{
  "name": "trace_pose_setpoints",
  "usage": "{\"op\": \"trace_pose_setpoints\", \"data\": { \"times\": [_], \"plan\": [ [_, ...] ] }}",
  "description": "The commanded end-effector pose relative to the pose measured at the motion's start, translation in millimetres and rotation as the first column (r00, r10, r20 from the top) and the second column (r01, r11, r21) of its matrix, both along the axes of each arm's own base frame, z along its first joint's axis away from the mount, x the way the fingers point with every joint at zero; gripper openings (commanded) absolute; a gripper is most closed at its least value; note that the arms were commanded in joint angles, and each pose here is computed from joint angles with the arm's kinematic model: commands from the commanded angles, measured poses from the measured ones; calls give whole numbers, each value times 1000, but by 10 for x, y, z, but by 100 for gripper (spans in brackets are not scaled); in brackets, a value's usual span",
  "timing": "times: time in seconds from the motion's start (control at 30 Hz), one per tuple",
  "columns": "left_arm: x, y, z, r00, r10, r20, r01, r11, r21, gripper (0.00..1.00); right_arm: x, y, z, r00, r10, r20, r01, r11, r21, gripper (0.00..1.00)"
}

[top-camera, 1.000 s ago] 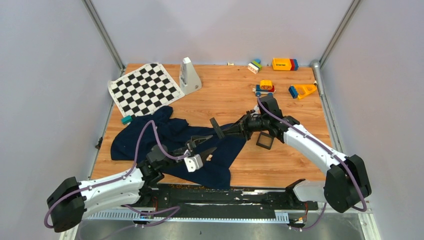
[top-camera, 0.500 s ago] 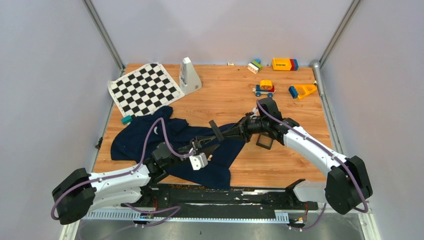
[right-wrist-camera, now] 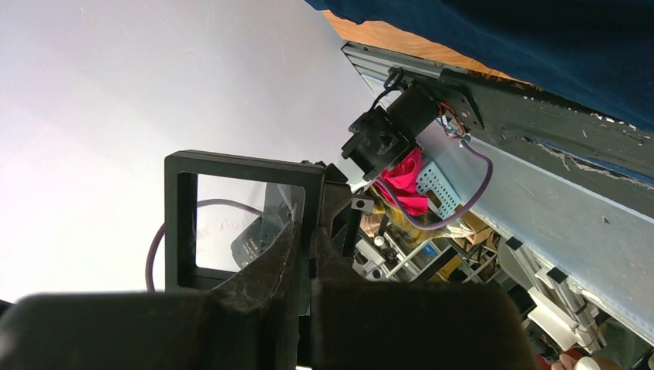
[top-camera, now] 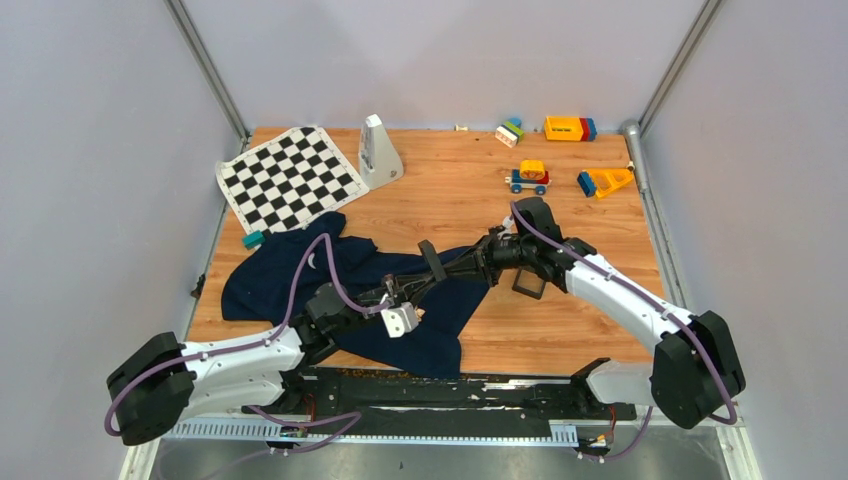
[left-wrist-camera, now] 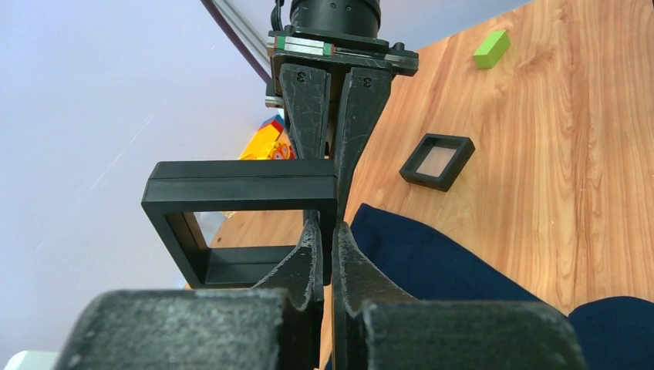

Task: Remove the brooch from the garment
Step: Open the brooch box.

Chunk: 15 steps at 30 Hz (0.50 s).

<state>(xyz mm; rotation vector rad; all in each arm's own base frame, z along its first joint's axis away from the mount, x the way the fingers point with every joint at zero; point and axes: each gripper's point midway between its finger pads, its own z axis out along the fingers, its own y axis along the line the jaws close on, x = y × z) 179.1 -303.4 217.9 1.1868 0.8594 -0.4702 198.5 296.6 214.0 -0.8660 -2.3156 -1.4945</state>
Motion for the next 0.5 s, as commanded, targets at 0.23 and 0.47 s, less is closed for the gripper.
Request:
{"op": "trace_pose_setpoints", "data": {
  "times": [0.23,0.47],
  "plan": [
    [-32,191,174,999,50,21,-48,997,-64,0,205,-254,-69,989,-119,-92,120,993,6,0],
    [-122,212,147,992,14,-125,-27,994,-104,0,410,-456,-230,994,-111,-6,111,994,-11,40]
  ]
}}
